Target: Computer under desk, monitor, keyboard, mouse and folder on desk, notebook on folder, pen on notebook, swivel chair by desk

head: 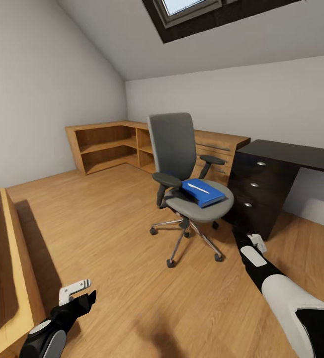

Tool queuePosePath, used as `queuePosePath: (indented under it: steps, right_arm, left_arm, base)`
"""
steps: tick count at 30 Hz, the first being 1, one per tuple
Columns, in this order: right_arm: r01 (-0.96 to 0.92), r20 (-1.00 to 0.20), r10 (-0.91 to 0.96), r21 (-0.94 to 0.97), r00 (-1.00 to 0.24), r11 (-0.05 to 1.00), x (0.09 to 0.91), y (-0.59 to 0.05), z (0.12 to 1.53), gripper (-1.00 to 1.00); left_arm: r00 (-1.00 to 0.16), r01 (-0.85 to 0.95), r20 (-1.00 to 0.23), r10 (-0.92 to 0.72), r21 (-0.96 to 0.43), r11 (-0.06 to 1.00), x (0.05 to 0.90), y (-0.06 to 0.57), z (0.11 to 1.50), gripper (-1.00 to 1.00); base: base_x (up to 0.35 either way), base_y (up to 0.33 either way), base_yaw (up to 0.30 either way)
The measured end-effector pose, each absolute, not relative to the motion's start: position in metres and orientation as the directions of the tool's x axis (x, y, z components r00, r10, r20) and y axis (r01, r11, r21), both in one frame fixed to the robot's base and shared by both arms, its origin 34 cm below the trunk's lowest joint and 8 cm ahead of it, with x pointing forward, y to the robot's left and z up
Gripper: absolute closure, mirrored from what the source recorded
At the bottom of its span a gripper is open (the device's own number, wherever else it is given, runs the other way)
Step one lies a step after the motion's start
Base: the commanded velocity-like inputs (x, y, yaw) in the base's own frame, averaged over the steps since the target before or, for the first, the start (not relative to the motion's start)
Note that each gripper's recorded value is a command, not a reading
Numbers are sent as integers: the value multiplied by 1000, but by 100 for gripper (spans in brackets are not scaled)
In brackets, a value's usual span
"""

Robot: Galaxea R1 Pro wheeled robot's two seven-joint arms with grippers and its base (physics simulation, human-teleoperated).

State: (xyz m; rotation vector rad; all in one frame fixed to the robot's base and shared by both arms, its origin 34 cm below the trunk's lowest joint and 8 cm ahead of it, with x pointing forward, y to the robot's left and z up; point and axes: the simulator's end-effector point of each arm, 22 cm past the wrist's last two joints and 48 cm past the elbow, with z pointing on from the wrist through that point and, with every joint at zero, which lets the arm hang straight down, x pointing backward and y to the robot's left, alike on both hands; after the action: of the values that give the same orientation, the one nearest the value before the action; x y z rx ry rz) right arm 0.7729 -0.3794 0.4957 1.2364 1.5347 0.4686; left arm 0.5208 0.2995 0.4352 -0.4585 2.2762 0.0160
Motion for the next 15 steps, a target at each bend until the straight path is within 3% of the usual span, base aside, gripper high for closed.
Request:
queuePosePath:
  steps: [9, 15]
  right_arm:
    - [454, -472, 877, 803, 90, 386, 774, -372, 495, -100]
    - [454, -471, 877, 804, 90, 385, 774, -372, 495, -100]
  left_arm:
    - [-618, -331, -718, -321, -132, 934, 520, 300, 434, -100]
    - [-619, -331, -717, -321, -132, 934, 520, 300, 434, -100]
  base:
    - [-300, 147, 167]
    - [-273, 131, 55]
